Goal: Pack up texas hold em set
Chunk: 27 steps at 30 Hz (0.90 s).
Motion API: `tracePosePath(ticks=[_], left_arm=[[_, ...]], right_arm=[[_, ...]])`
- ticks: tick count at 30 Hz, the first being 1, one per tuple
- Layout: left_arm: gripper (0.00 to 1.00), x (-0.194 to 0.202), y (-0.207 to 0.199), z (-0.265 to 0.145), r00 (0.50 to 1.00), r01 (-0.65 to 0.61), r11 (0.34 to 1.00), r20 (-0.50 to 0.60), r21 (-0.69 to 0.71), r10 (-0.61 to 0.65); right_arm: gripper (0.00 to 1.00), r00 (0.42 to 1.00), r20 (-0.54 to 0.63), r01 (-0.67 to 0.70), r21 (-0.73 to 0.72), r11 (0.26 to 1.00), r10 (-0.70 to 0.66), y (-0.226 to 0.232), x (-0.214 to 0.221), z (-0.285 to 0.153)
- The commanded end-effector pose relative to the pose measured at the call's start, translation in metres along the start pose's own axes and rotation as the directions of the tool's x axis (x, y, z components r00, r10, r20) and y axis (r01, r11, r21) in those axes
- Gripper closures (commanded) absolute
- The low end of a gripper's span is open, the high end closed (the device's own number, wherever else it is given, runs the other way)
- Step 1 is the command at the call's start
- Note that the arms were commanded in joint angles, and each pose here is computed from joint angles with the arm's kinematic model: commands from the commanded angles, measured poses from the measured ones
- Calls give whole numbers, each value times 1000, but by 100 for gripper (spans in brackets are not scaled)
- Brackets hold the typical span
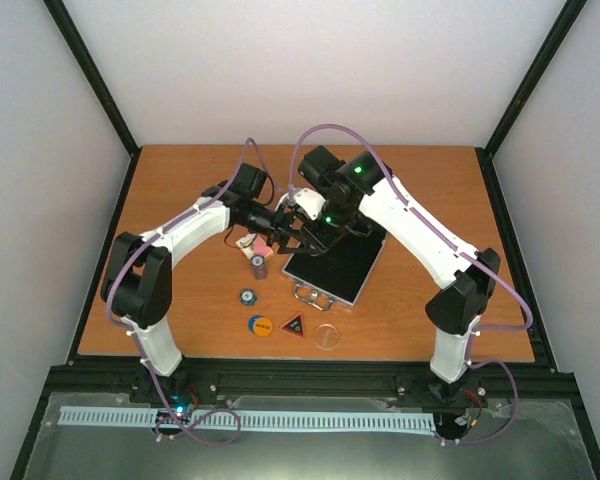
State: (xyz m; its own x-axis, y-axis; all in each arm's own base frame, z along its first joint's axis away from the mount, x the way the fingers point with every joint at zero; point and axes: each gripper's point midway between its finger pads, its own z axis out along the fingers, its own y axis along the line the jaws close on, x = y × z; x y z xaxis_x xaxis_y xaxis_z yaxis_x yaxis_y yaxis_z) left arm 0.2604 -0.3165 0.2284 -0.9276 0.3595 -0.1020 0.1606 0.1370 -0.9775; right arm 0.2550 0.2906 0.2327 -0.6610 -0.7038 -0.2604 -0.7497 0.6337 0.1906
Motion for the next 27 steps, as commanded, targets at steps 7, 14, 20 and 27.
tracePosePath(ticks=[7, 14, 20, 27], left_arm=[[8, 11, -23, 6, 998, 1, 998, -63, 63, 3], [7, -19, -27, -32, 997, 2, 1000, 72, 14, -3], [7, -40, -36, -51, 992, -17, 1000, 124, 8, 16], [6, -52, -42, -52, 992, -38, 999, 123, 9, 37]], right_arm=[[97, 939, 343, -107, 181, 978, 39, -58, -72, -35], [97, 940, 338, -99, 175, 980, 34, -55, -67, -36], [97, 940, 340, -95, 168, 981, 33, -52, -63, -39], [97, 942, 334, -94, 161, 982, 36, -50, -59, -40]])
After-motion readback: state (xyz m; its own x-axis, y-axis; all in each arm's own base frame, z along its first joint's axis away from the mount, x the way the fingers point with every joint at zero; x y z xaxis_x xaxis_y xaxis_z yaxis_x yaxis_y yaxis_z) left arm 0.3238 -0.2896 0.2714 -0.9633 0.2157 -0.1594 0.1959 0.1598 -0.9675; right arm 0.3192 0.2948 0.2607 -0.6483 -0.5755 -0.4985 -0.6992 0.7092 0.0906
